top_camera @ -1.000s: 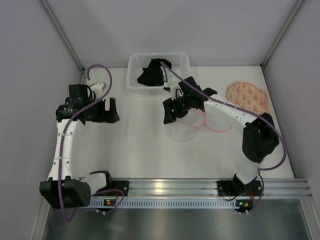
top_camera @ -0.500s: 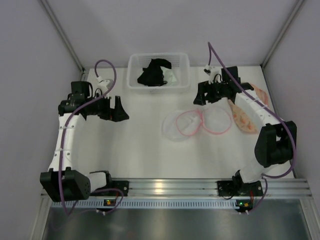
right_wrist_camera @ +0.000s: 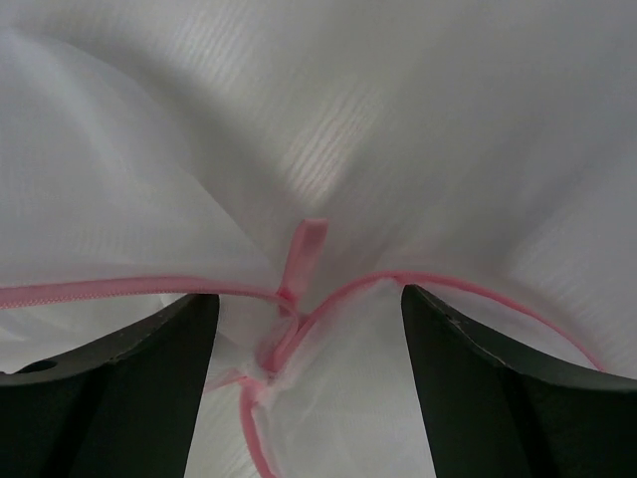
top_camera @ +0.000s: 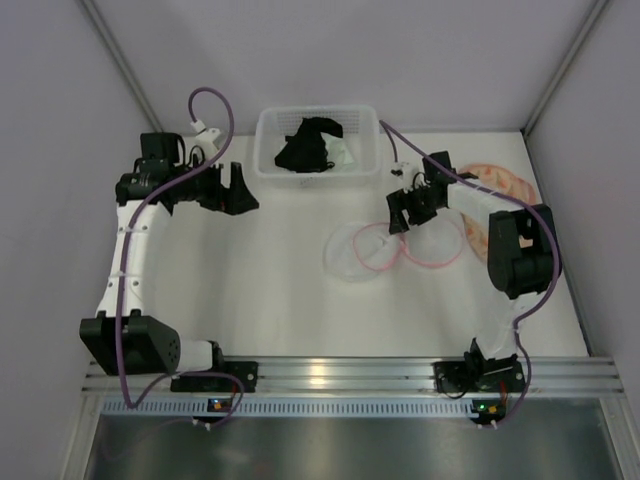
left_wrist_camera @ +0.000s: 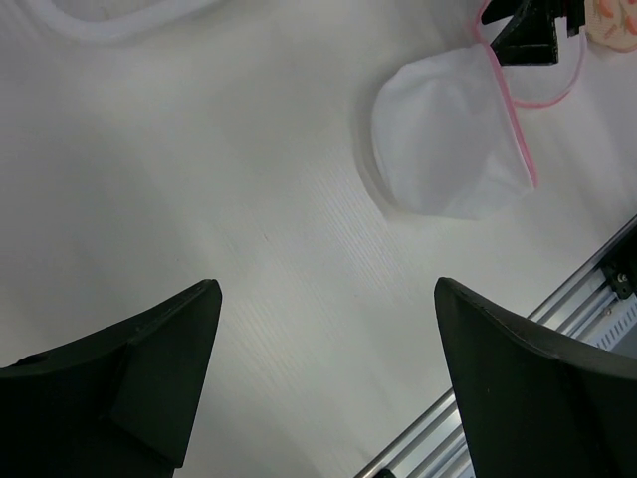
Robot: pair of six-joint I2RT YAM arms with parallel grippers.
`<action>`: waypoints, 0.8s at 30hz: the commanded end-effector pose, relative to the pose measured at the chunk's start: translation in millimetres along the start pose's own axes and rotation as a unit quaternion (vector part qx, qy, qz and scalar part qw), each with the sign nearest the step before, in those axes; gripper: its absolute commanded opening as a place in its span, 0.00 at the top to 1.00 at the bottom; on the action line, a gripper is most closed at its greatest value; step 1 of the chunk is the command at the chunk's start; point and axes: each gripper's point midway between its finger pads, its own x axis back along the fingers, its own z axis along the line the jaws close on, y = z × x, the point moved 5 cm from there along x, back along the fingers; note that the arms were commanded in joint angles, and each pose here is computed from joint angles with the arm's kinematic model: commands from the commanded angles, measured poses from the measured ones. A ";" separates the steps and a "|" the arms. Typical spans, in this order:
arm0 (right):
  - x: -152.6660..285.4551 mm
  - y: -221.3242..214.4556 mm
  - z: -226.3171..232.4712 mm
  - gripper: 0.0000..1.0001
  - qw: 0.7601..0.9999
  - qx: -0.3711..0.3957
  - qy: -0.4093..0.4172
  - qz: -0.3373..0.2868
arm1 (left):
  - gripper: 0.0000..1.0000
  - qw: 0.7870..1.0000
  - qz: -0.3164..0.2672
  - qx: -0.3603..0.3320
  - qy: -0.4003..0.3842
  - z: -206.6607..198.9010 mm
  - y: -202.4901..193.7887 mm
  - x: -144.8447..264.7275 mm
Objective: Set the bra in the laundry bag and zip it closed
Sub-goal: Place the laundry bag at the center of the board, then adjust the laundry bag at the center of the board.
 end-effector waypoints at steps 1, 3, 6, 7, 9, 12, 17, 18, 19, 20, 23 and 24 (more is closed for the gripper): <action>-5.7 11.0 -4.7 0.25 0.999 0.034 -0.010 -0.021 | 0.06 0.999 -0.032 -0.029 0.017 5.3 27.7 1.8; -8.7 7.4 -6.5 0.28 0.999 0.034 -0.015 -0.021 | 0.08 0.999 -0.033 -0.018 0.021 10.2 32.4 -3.4; -13.3 2.5 -8.9 0.42 0.999 0.032 -0.018 -0.018 | 0.09 0.999 -0.041 -0.011 0.021 12.7 41.6 -7.5; -14.7 2.1 -9.0 0.45 0.999 0.032 -0.018 -0.018 | 0.10 0.999 -0.044 -0.011 0.021 12.8 44.9 -7.8; -15.7 1.6 -10.0 0.61 0.999 0.031 -0.022 -0.019 | 0.10 0.999 -0.045 -0.007 0.018 13.2 47.8 -10.8; -13.4 7.1 -12.4 0.85 0.999 0.029 -0.031 -0.028 | 0.10 0.999 -0.043 -0.007 0.018 12.9 48.7 -12.3; 0.8 26.9 -21.5 1.00 0.997 0.015 -0.050 -0.056 | 0.11 0.999 -0.042 -0.013 0.025 13.2 45.6 -11.0; 3.7 30.3 -23.4 1.00 0.997 0.010 -0.054 -0.062 | 0.11 0.999 -0.041 -0.014 0.027 13.7 44.9 -11.1; 10.3 35.8 -30.8 1.00 0.996 -0.004 -0.060 -0.072 | 0.11 0.999 -0.040 -0.014 0.032 15.2 44.3 -11.2; 15.2 38.8 -35.8 1.00 0.995 -0.013 -0.066 -0.078 | 0.11 0.998 -0.039 -0.013 0.036 16.7 43.7 -11.1; 34.4 49.1 -56.4 1.00 0.989 -0.039 -0.090 -0.108 | 0.11 0.997 -0.040 -0.012 0.060 24.1 46.3 -12.3; 39.1 50.8 -60.2 1.00 0.988 -0.045 -0.093 -0.115 | 0.11 0.997 -0.041 -0.013 0.068 26.7 48.0 -11.9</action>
